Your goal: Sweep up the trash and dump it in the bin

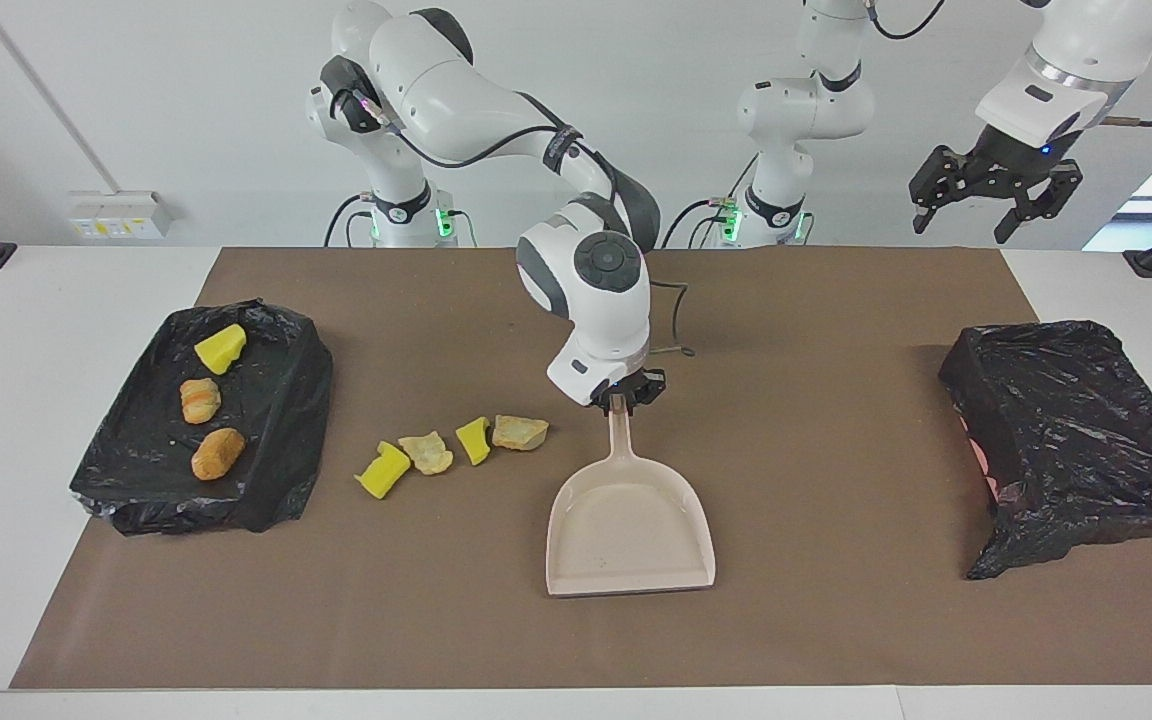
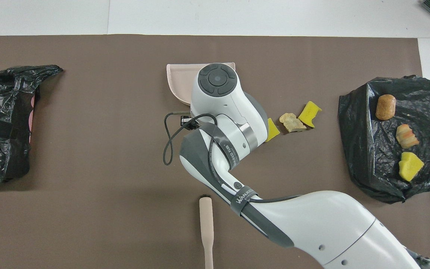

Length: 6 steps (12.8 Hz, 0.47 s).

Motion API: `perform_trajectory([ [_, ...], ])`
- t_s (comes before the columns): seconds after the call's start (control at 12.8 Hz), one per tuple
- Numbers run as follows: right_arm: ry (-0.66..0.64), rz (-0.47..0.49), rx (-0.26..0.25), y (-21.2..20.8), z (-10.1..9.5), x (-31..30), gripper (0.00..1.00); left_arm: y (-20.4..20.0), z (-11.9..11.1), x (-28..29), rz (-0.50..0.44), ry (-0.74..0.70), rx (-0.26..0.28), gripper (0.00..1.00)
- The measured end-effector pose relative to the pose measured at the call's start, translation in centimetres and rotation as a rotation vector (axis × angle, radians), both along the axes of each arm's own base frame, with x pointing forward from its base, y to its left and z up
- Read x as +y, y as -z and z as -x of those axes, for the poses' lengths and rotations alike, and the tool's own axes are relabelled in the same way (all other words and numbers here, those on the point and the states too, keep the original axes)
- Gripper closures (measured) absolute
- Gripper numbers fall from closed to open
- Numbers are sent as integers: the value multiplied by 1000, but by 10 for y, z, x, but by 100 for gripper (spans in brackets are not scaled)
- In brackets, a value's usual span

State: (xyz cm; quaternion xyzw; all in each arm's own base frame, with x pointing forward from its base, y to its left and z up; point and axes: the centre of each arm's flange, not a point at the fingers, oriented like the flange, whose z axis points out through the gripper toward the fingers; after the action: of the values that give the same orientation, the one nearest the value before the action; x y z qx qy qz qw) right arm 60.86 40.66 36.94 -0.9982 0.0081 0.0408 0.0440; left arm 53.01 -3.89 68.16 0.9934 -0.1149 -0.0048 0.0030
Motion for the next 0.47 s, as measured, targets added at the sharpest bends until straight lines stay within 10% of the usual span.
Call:
perform_trajectory([
  [0.16,-9,7,12,7,5,4,67,1,1,0,0,0,3,0],
  [0.47,-16,32,36,-13,11,0,23,0,2,0,0,1,0,0],
])
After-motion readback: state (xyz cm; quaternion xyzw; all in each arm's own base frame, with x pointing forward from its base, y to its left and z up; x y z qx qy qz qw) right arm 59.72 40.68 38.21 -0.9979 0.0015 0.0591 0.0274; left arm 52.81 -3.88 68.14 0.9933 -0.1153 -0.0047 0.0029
